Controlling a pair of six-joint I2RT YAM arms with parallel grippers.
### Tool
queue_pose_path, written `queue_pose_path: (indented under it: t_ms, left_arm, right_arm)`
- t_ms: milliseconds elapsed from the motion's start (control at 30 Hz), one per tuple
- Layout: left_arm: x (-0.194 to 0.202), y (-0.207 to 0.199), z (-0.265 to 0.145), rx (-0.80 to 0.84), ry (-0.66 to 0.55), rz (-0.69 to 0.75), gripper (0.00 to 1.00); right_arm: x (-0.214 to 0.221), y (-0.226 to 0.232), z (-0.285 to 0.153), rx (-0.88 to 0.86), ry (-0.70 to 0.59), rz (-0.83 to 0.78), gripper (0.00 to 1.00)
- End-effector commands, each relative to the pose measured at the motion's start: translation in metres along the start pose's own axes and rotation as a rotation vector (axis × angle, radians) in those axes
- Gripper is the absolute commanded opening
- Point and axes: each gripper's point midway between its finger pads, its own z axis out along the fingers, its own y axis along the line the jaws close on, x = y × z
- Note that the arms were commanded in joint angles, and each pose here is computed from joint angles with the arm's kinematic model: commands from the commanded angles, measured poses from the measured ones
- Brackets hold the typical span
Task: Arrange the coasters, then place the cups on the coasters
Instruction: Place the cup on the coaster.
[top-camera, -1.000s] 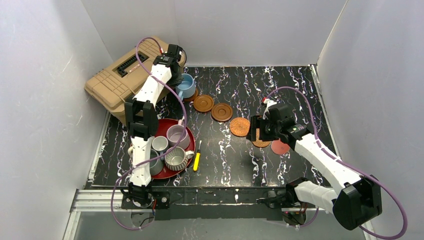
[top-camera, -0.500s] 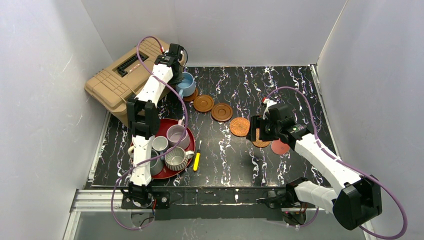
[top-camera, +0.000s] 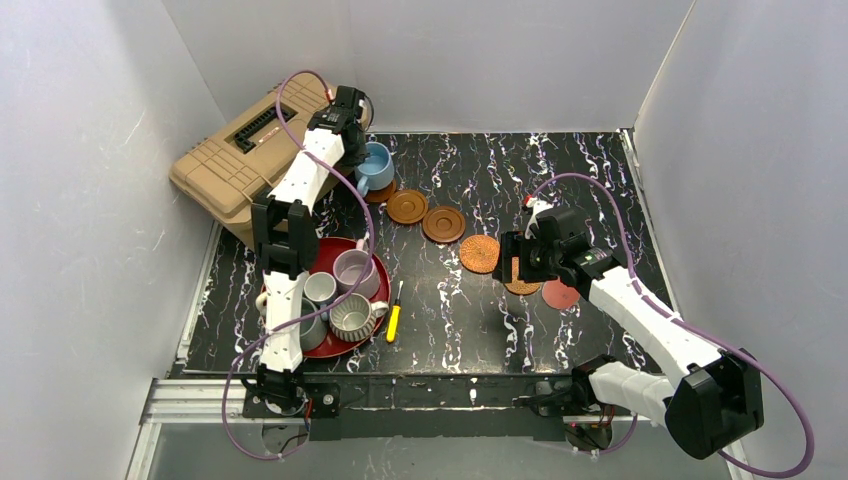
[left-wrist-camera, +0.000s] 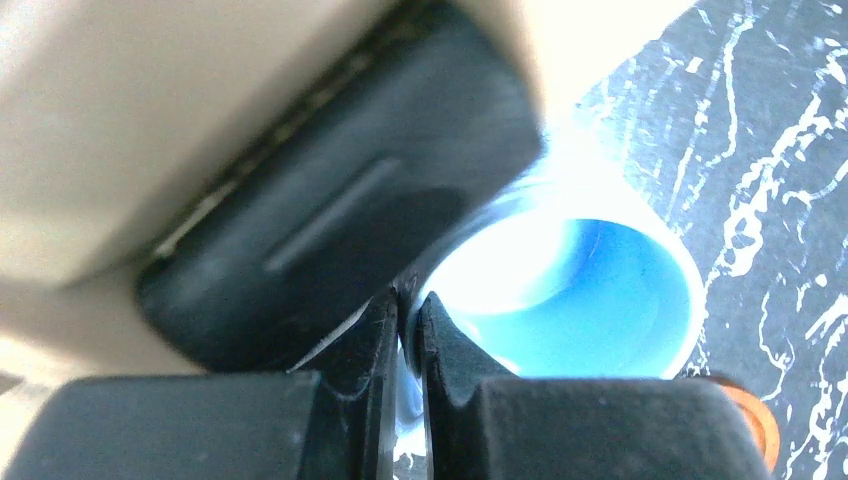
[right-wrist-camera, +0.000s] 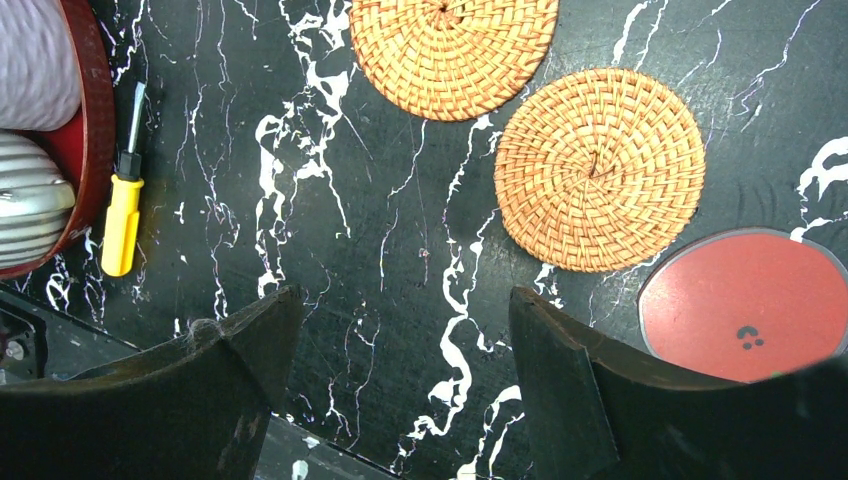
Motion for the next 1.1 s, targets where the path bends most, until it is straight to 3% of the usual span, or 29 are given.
queue_pose_path:
  t_ms: [0, 567, 1067]
  left_arm:
    - [-0.059, -0.024, -0.063, 0.194, -0.191, 0.086, 0.00]
    - [-0.044, -0.019, -0.074, 0.261, -0.160, 0.508, 0.00]
    - [-0.047, -0.022, -0.050, 0.297, -0.143, 0.538, 0.00]
  right_arm:
    - [0.000, 0.002, 0.001, -0.014, -0.010, -0.011, 0.84]
    - [0.004, 0.002, 0.002, -0.018, 0.000, 0.008, 0.84]
    - [0.007, 0.002, 0.002, -0.019, 0.008, 0.013, 0.84]
